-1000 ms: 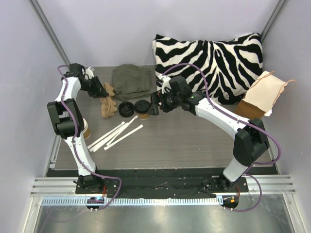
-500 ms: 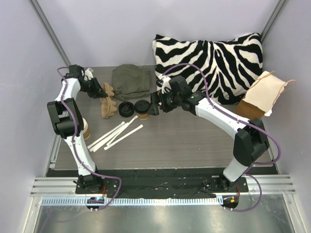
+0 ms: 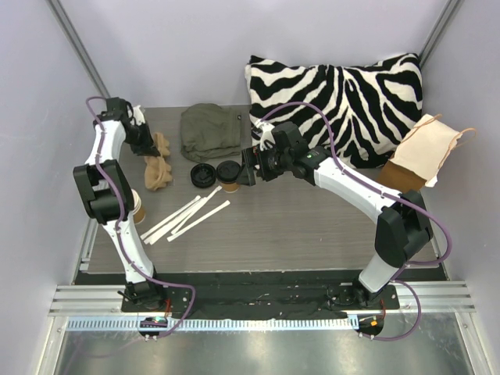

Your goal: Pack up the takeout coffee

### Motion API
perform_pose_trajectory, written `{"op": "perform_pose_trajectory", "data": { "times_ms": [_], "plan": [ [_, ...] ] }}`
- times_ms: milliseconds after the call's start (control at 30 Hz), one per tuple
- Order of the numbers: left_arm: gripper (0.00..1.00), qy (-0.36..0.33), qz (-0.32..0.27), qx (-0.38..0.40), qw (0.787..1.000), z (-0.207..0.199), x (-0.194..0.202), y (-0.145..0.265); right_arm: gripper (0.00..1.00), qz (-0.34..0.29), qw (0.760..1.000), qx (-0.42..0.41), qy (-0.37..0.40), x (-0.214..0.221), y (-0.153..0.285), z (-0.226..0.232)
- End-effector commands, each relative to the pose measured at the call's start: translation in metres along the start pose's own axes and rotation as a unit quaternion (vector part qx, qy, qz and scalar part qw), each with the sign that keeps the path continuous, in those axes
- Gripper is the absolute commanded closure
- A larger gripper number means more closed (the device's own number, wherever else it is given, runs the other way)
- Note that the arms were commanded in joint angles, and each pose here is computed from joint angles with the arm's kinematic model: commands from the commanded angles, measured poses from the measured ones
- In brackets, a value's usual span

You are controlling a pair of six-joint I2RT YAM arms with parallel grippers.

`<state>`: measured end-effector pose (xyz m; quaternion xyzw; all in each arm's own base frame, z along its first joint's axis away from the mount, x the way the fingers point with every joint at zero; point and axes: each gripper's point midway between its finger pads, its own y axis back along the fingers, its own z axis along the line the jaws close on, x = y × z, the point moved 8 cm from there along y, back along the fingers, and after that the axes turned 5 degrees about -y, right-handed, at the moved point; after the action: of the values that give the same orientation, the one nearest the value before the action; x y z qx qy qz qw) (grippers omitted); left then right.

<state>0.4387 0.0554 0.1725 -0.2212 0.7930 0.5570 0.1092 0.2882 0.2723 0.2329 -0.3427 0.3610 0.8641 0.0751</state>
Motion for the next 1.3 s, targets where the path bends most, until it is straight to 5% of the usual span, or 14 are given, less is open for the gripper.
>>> {"op": "perform_pose_trajectory", "data": {
  "times_ms": [0, 267, 467, 733, 800, 1067, 1267],
  "plan": [
    [1.0, -0.106, -0.033, -0.117, 0.987, -0.007, -0.014, 0.057, 0.05, -0.026, 0.999, -0.022, 0.003, -0.016, -0.001, 0.008],
    [1.0, -0.274, 0.042, -0.251, 0.927, -0.018, 0.003, 0.035, 0.05, -0.024, 0.999, -0.028, -0.004, -0.017, -0.005, 0.007],
    [1.0, -0.305, 0.035, -0.296, 0.905, -0.017, 0.003, 0.039, 0.05, -0.026, 0.999, -0.028, 0.002, -0.016, -0.003, 0.008],
    [1.0, -0.33, 0.023, -0.293, 0.897, -0.041, 0.008, 0.047, 0.05, -0.026, 0.999, -0.034, -0.003, -0.019, -0.007, 0.008],
    [1.0, -0.356, 0.035, -0.326, 0.875, -0.045, 0.013, 0.043, 0.05, -0.025, 0.999, -0.035, -0.002, -0.019, -0.009, 0.009],
    [1.0, -0.386, 0.007, -0.363, 0.848, -0.054, 0.018, 0.036, 0.06, -0.026, 0.999, -0.035, -0.001, -0.019, -0.008, 0.009],
    [1.0, -0.368, -0.022, -0.344, 0.864, -0.057, 0.02, 0.036, 0.06, -0.024, 0.999, -0.036, -0.002, -0.018, -0.009, 0.008]
  ]
}}
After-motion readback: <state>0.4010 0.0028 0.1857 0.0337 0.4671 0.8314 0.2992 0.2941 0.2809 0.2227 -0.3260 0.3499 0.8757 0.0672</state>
